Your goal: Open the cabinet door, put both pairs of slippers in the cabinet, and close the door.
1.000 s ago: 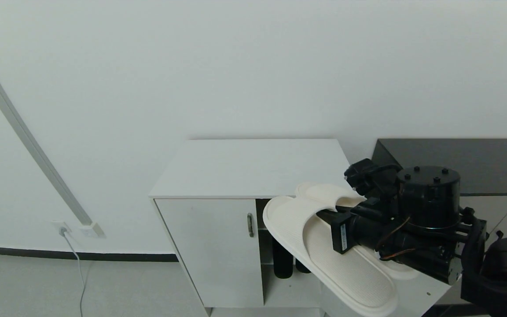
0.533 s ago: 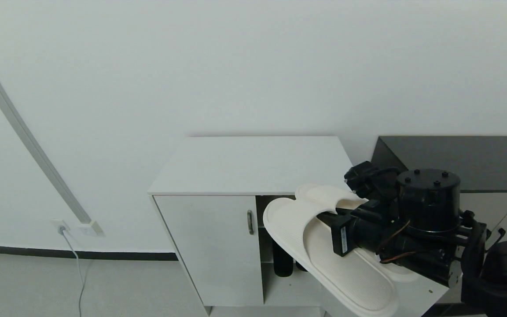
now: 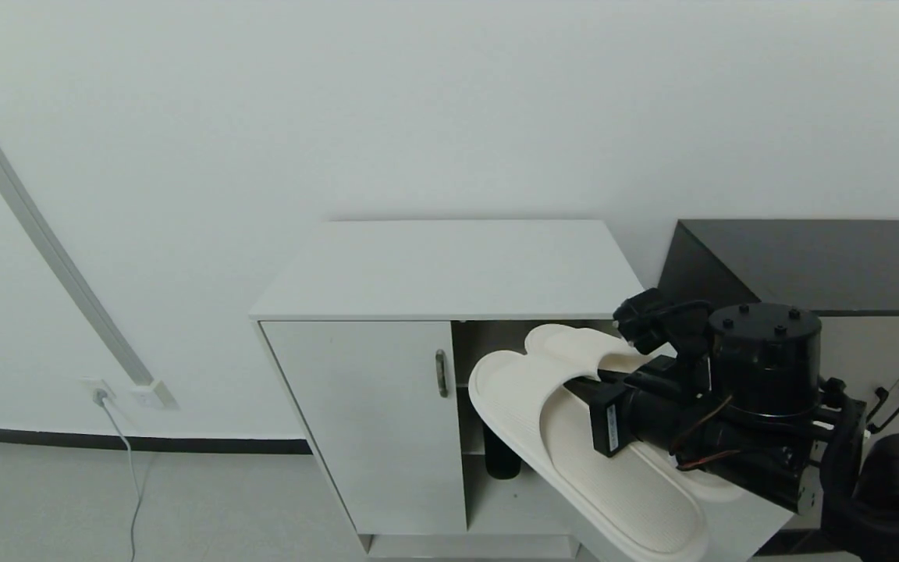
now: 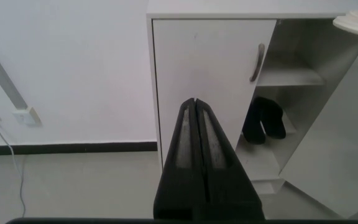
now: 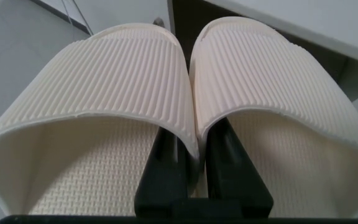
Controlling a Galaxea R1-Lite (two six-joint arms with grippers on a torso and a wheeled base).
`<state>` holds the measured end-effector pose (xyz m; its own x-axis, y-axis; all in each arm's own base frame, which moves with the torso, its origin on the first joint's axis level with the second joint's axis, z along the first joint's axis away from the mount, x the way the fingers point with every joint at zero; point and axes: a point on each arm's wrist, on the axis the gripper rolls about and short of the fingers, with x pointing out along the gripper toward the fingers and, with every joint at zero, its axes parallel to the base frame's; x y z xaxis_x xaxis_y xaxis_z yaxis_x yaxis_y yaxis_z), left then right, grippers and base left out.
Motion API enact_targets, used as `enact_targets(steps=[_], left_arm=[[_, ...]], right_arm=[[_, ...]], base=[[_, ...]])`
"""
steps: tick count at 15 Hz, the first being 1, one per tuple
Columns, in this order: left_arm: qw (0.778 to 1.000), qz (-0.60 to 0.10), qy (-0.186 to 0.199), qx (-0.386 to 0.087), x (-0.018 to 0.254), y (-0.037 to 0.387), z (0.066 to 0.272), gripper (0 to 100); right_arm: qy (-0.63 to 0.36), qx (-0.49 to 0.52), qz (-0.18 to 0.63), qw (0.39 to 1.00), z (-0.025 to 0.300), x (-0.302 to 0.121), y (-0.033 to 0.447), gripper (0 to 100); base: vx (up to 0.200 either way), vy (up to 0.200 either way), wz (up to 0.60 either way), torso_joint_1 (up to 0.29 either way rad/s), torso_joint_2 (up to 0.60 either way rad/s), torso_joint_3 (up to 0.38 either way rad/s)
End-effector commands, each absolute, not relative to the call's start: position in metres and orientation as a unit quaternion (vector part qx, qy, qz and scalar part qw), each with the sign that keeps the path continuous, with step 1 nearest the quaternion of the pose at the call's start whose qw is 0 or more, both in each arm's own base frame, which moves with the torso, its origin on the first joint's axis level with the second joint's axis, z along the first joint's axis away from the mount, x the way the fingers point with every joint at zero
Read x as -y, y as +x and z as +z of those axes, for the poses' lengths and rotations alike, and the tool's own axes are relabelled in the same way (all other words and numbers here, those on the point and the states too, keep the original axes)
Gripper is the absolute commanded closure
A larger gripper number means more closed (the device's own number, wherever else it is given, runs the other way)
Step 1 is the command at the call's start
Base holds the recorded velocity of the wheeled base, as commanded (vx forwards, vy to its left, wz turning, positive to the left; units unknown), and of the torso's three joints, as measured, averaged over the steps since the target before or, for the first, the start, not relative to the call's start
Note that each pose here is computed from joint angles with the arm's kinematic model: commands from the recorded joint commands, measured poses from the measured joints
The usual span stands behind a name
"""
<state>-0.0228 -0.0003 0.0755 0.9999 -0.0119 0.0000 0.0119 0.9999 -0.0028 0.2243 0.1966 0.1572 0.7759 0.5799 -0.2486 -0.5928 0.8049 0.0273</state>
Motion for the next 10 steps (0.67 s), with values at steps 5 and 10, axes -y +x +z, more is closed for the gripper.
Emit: enact_targets(steps=[5, 10], left_arm=[[1.0, -0.006, -0.002, 0.0, 0.0003, -0.0228, 0.0755, 100], [1.0, -0.006, -0.002, 0.0, 0.0003, -0.0228, 0.0755, 100]], right_arm=[[-0.028, -0.126, 0.313, 0.941, 0.1553, -0.1971, 0.2229, 100], [-0.03, -0.129, 0.313, 0.94, 0.1536, -0.1971, 0.2229, 100]], base=[[0.0, 0.0, 0.0, -0.223, 0.55, 0.316], [0.0, 0.0, 0.0, -0.205, 0.53, 0.326]])
